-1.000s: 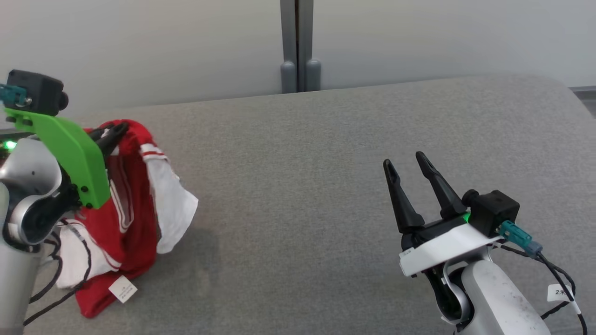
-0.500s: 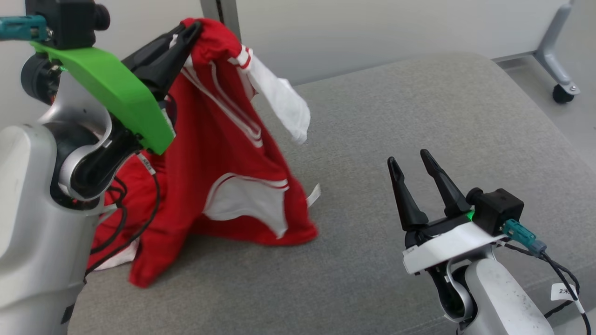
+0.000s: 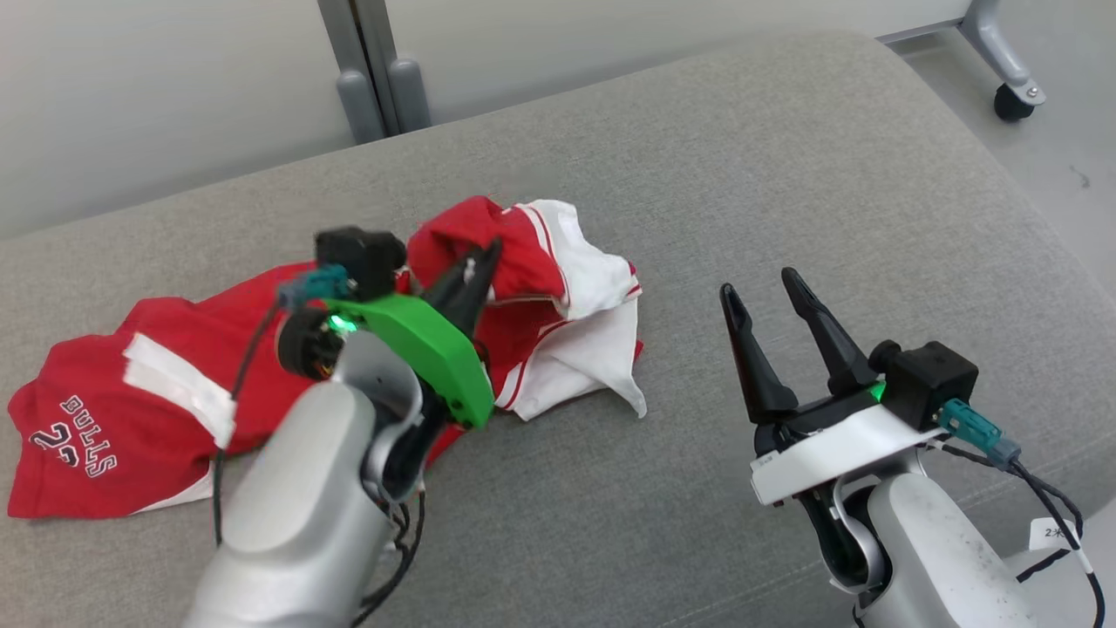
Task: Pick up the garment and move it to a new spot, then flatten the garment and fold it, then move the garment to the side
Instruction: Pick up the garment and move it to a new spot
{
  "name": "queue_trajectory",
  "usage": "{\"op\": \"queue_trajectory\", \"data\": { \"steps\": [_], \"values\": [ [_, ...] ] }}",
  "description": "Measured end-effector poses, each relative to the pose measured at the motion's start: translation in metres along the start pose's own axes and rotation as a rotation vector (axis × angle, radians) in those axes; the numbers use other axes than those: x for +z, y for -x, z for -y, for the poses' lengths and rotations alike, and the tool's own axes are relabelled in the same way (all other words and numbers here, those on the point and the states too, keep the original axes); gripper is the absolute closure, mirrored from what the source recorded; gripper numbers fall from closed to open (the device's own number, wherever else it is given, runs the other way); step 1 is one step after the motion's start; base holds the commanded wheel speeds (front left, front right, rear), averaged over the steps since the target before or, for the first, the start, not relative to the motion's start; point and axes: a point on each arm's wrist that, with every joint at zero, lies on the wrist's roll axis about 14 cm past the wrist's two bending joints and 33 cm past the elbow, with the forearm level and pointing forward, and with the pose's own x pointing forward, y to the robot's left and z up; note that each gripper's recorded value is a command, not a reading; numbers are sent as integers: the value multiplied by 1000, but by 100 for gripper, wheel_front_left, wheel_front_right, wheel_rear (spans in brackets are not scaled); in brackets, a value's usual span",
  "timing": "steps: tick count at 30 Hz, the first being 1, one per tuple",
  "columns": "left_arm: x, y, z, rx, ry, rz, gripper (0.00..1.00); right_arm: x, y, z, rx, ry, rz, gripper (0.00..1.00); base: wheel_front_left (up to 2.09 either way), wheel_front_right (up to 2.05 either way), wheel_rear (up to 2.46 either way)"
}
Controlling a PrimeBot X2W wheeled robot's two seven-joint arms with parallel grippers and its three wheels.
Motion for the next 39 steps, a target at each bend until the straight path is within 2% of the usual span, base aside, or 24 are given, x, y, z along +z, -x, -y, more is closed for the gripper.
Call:
{"op": "queue_trajectory", "data": {
  "steps": [1, 2, 6, 10, 13, 19, 32, 35, 39],
  "values": [
    [-17, 1, -2, 12, 6, -28, 78, -2, -1, -2, 7, 0, -7, 0, 0, 0, 0],
    [-28, 2, -4, 22, 0, -50, 0, -3, -3, -4, 16, -1, -10, 0, 0, 0, 0],
    [-52, 8, -11, 48, -30, -78, 0, -8, -8, -12, 47, -6, -22, 0, 0, 0, 0],
    [-31, 8, -7, 32, -99, 11, 0, -12, -12, -18, 68, -12, -30, 0, 0, 0, 0],
    [-9, 15, -17, 55, -129, 99, 0, -13, -14, -24, 85, -18, -30, 0, 0, 0, 0],
    [27, 51, -52, 205, -184, 239, 0, -12, -16, -35, 114, -29, -23, 0, 0, 0, 0],
    [29, 187, -115, 623, -157, 402, 0, -11, -10, -31, 105, -22, -21, 0, 0, 0, 0],
    [15, 206, -118, 676, -145, 393, 0, -12, -6, -27, 93, -18, -26, 0, 0, 0, 0],
    [-4, 210, -113, 677, -116, 362, 0, -11, -5, -25, 86, -14, -22, 0, 0, 0, 0]
  ]
}}
